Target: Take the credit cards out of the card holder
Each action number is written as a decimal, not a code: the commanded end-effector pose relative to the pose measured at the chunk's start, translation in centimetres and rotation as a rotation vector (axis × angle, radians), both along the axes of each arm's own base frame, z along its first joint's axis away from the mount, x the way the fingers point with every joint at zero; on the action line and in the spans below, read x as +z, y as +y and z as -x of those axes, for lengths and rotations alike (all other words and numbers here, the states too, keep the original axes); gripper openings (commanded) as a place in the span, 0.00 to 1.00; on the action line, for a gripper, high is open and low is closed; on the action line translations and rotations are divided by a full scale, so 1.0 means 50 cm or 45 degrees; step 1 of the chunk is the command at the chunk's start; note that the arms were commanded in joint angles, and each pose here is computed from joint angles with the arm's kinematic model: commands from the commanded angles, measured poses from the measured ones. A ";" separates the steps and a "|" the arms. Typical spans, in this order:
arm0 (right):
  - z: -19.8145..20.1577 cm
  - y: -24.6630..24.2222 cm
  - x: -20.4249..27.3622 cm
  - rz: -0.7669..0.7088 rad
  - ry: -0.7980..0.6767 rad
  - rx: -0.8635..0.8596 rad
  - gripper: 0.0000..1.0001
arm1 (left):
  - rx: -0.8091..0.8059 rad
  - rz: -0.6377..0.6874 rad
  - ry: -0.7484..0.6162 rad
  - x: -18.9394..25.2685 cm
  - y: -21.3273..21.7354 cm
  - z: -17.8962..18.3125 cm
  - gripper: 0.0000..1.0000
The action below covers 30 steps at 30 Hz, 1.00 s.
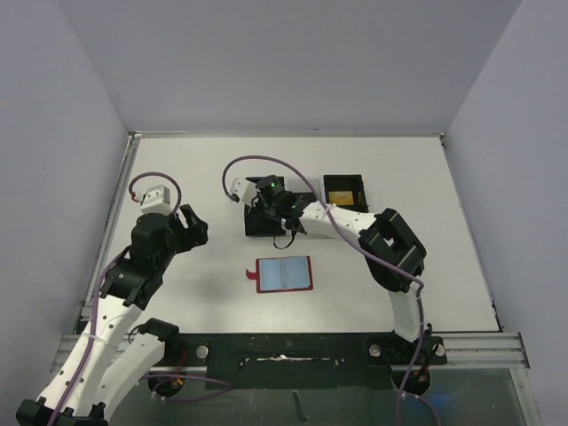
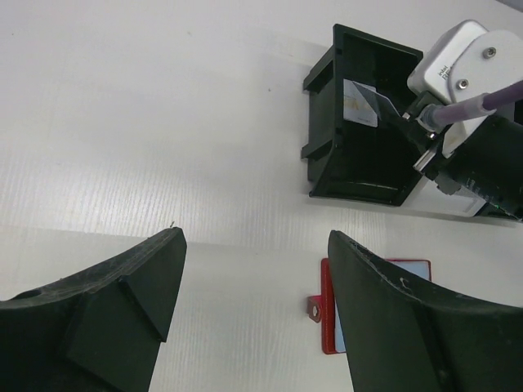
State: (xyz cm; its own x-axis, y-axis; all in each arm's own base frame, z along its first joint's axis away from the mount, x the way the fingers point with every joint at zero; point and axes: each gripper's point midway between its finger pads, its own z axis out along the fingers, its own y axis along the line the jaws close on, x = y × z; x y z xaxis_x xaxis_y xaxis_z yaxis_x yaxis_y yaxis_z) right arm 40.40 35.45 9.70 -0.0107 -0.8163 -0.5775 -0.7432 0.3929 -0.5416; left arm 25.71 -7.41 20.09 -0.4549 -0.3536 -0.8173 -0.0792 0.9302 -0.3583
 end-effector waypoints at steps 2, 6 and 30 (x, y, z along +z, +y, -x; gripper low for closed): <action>-0.064 0.019 0.039 0.017 -0.130 0.057 0.00 | 0.012 0.017 -0.093 0.045 0.006 -0.012 0.70; -0.097 0.012 0.030 0.059 -0.179 0.038 0.02 | -0.011 0.027 -0.103 0.049 0.002 -0.011 0.70; -0.120 0.001 -0.011 0.125 -0.049 0.067 0.47 | -0.030 0.048 -0.115 0.050 0.006 -0.016 0.70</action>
